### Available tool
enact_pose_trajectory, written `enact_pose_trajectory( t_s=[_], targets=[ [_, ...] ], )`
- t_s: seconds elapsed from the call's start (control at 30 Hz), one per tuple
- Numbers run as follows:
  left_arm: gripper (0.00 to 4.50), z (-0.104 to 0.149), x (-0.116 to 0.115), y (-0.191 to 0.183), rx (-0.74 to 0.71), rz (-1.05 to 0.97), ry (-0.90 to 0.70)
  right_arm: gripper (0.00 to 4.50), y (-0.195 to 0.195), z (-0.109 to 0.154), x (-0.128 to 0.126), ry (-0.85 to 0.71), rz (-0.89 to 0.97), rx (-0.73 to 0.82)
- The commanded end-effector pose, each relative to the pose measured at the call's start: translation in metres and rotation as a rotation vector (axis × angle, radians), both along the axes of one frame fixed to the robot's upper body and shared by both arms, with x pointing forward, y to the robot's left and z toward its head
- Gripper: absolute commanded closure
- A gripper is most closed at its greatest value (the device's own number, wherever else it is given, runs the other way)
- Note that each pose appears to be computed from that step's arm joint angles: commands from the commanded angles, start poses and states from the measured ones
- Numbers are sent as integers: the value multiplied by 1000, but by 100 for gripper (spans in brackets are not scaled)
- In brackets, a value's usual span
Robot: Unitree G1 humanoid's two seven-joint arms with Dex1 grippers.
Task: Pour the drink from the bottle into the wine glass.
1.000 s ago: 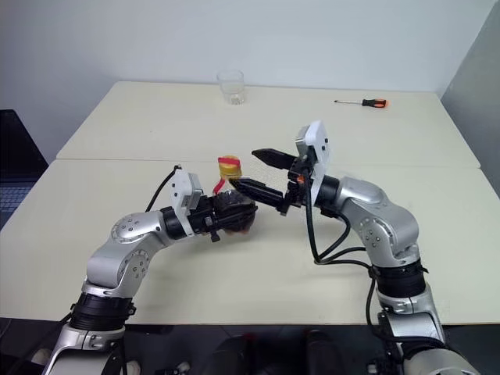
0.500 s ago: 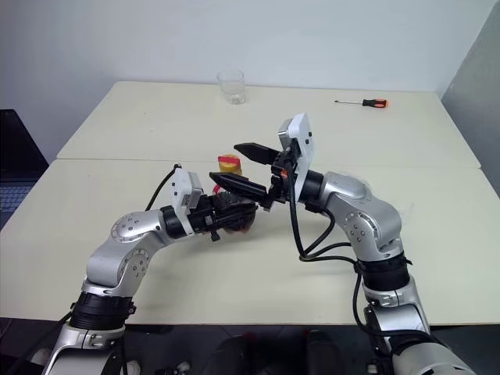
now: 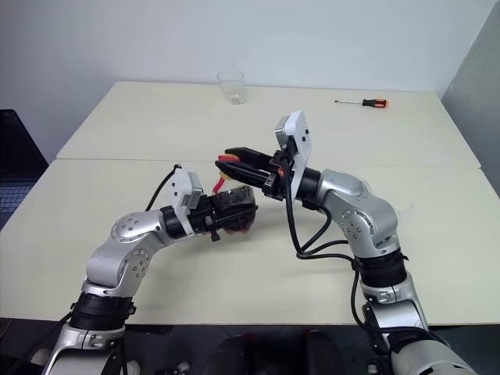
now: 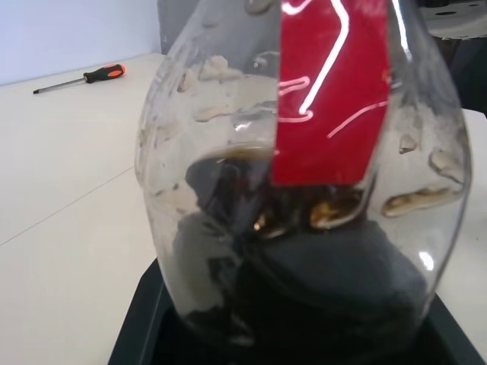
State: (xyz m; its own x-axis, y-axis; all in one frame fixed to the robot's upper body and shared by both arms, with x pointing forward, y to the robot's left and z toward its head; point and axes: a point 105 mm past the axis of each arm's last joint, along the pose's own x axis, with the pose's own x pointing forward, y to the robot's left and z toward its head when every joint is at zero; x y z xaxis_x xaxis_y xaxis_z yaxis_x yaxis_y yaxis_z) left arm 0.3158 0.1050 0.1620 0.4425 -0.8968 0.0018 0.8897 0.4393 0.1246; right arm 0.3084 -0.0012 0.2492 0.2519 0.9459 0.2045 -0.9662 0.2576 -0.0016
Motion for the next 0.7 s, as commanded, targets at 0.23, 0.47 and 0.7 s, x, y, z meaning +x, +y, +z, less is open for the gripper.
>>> enact_pose_trajectory(
  t_s=[0.23,0.47,0.7],
  targets=[
    [255,17,-4,1,-16,-7,-81,330,-3,23,-4,-75,-8,36],
    [255,13,-10,4,-7,-10,-69,330,-9,31,-7,-90,-13,38],
    [255,9,-12,5,-5,-12,-59,330,-13,38,-8,-99,-14,43]
  ],
)
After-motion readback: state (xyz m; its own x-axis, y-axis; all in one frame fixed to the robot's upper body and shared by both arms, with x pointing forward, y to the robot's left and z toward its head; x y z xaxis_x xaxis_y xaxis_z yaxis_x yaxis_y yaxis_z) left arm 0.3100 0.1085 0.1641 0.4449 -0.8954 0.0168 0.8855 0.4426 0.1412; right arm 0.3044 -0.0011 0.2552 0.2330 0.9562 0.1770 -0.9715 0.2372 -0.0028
